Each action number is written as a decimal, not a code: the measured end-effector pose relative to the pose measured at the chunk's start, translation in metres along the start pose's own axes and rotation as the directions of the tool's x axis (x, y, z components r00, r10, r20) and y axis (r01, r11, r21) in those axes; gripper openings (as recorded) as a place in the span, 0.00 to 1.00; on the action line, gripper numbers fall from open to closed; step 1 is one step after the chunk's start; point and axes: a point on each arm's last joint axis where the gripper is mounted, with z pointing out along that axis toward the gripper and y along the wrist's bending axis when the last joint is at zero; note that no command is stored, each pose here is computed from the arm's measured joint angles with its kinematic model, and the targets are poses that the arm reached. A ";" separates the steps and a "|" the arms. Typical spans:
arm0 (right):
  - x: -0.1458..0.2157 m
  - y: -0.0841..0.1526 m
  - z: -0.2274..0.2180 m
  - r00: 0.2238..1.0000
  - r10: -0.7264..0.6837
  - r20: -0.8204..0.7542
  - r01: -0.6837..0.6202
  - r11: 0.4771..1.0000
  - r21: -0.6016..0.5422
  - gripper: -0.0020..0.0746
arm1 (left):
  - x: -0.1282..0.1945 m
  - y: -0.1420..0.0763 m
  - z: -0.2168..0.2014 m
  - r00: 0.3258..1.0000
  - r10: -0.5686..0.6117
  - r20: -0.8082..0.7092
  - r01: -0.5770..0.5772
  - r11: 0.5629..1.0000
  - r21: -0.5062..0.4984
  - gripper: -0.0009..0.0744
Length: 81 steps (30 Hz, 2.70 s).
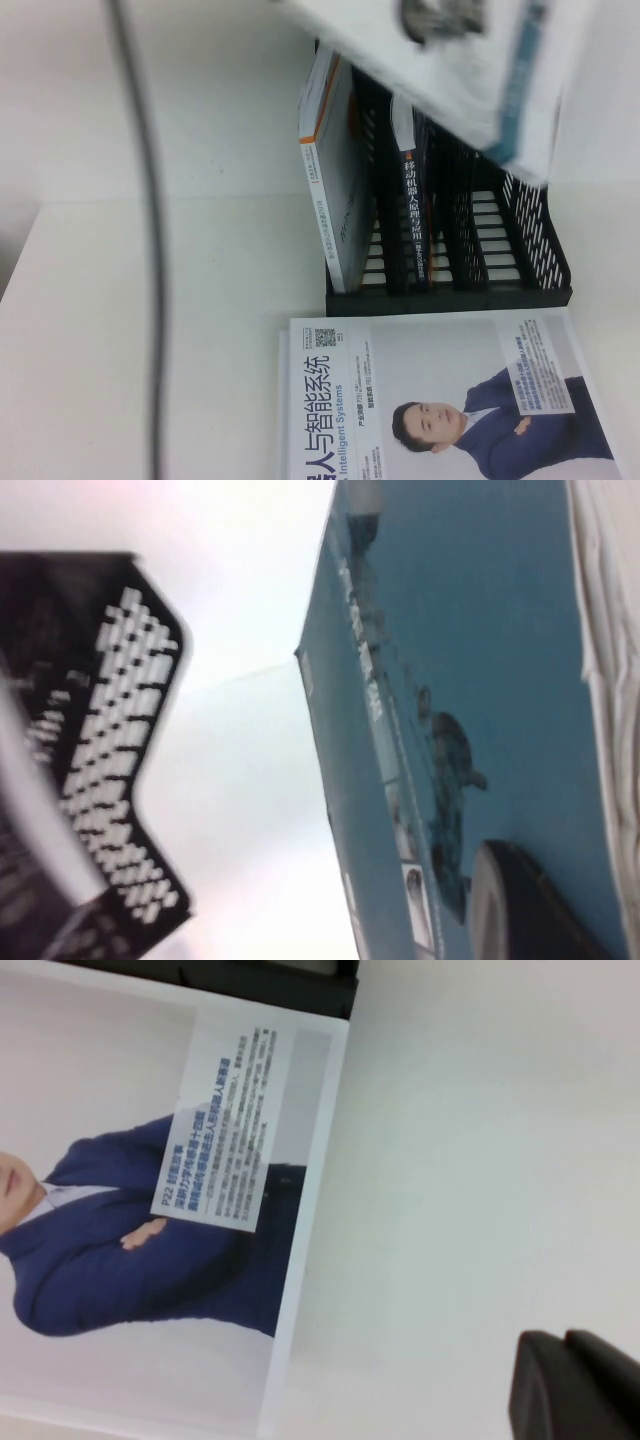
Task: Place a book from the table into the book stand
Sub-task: Place the book on the book shelf
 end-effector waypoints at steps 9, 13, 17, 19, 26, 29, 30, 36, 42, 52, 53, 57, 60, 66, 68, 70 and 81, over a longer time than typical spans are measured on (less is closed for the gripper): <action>0.002 0.000 0.000 0.999 0.049 -0.023 -0.049 0.999 0.006 0.02 | 0.011 0.022 0.096 0.991 -0.035 -0.126 0.040 0.998 0.042 0.16; 0.006 -0.001 -0.003 0.996 0.080 -0.035 -0.079 0.997 0.011 0.02 | 0.010 0.049 0.121 0.987 -0.087 -0.135 0.084 0.996 -0.026 0.16; 0.010 -0.003 -0.013 0.996 0.088 0.003 -0.088 0.996 0.005 0.02 | 0.010 0.075 0.138 0.986 -0.125 -0.110 0.112 0.987 -0.119 0.16; 0.012 -0.004 -0.018 0.995 0.096 0.027 -0.096 0.995 0.006 0.02 | 0.011 0.080 0.142 0.982 -0.159 -0.103 0.144 0.980 -0.135 0.16; 0.013 -0.009 -0.024 0.993 0.102 0.065 -0.105 0.994 0.042 0.02 | 0.010 0.091 0.155 0.977 -0.209 -0.047 0.199 0.967 -0.160 0.16; 0.013 -0.009 -0.025 0.993 0.101 0.067 -0.104 0.994 0.045 0.02 | 0.012 0.092 0.156 0.976 -0.214 -0.047 0.202 0.961 -0.189 0.16; 0.013 -0.009 -0.025 0.992 0.103 0.067 -0.106 0.993 0.045 0.02 | 0.012 0.091 0.157 0.976 -0.211 -0.050 0.198 0.962 -0.189 0.16; 0.013 -0.010 -0.025 0.993 0.102 0.068 -0.105 0.993 0.047 0.02 | 0.017 0.093 0.159 0.983 -0.169 -0.067 0.145 0.953 -0.267 0.16; 0.013 -0.010 -0.025 0.993 0.102 0.068 -0.105 0.993 0.047 0.02 | 0.026 0.098 0.162 0.989 -0.121 -0.081 0.073 0.894 -0.443 0.16; 0.013 -0.010 -0.025 0.993 0.102 0.068 -0.105 0.993 0.047 0.02 | 0.035 0.089 0.171 0.994 -0.108 -0.032 0.072 0.826 -0.558 0.16; 0.013 -0.010 -0.025 0.993 0.102 0.068 -0.105 0.993 0.047 0.02 | 0.036 0.088 0.172 0.993 -0.112 -0.025 0.079 0.825 -0.560 0.16; 0.013 -0.010 -0.025 0.993 0.102 0.068 -0.105 0.993 0.047 0.02 | 0.039 0.082 0.176 0.992 -0.129 -0.006 0.104 0.826 -0.554 0.16; 0.013 -0.010 -0.025 0.993 0.102 0.068 -0.105 0.993 0.047 0.02 | 0.042 0.076 0.180 0.991 -0.136 0.002 0.115 0.829 -0.547 0.16; 0.013 -0.010 -0.025 0.993 0.102 0.068 -0.105 0.993 0.047 0.02 | 0.049 0.066 0.185 0.992 -0.120 0.029 0.114 0.800 -0.589 0.16; 0.013 -0.010 -0.025 0.993 0.102 0.068 -0.105 0.993 0.047 0.02 | 0.050 0.064 0.185 0.991 -0.125 0.051 0.130 0.780 -0.612 0.16; 0.013 -0.010 -0.025 0.993 0.102 0.068 -0.105 0.993 0.047 0.02 | 0.052 0.062 0.186 0.990 -0.128 0.061 0.138 0.767 -0.626 0.16; 0.014 -0.007 -0.025 0.991 0.116 0.062 -0.117 0.993 0.023 0.02 | 0.059 0.028 0.191 0.994 -0.083 0.070 0.109 0.782 -0.614 0.16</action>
